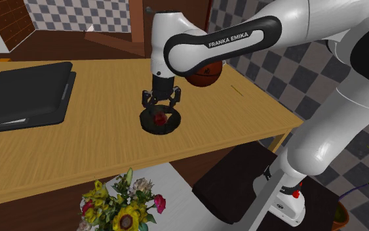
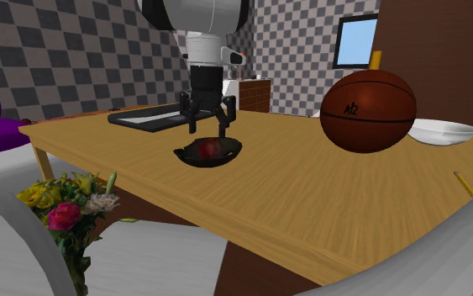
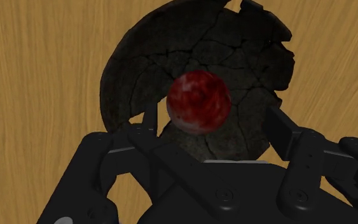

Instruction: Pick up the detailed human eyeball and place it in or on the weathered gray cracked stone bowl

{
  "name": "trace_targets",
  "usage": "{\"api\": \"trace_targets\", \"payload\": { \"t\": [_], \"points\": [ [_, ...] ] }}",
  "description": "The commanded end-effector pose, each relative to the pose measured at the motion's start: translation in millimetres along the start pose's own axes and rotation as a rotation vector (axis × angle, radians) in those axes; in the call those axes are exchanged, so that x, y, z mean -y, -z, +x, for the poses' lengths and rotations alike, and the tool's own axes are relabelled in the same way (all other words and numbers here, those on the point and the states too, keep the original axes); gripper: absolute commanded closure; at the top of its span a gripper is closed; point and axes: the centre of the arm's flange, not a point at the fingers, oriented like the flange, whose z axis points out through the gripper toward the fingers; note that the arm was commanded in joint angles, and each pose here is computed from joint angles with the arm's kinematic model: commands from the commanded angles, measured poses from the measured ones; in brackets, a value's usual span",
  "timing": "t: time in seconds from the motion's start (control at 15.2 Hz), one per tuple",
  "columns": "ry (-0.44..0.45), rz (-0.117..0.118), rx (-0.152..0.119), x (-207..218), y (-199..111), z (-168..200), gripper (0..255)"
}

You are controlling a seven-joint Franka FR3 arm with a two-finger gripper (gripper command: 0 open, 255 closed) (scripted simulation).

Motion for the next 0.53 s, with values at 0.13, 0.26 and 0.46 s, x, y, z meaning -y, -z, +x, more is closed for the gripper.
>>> {"api": "trace_targets", "payload": {
  "t": [0.13, 0.26, 0.46],
  "points": [
    [0.000, 0.000, 0.000, 0, 0, 0, 0],
    [0.000, 0.000, 0.000, 0, 13, 0, 0],
    [0.000, 0.000, 0.000, 0, 50, 0, 0]
  ]
}}
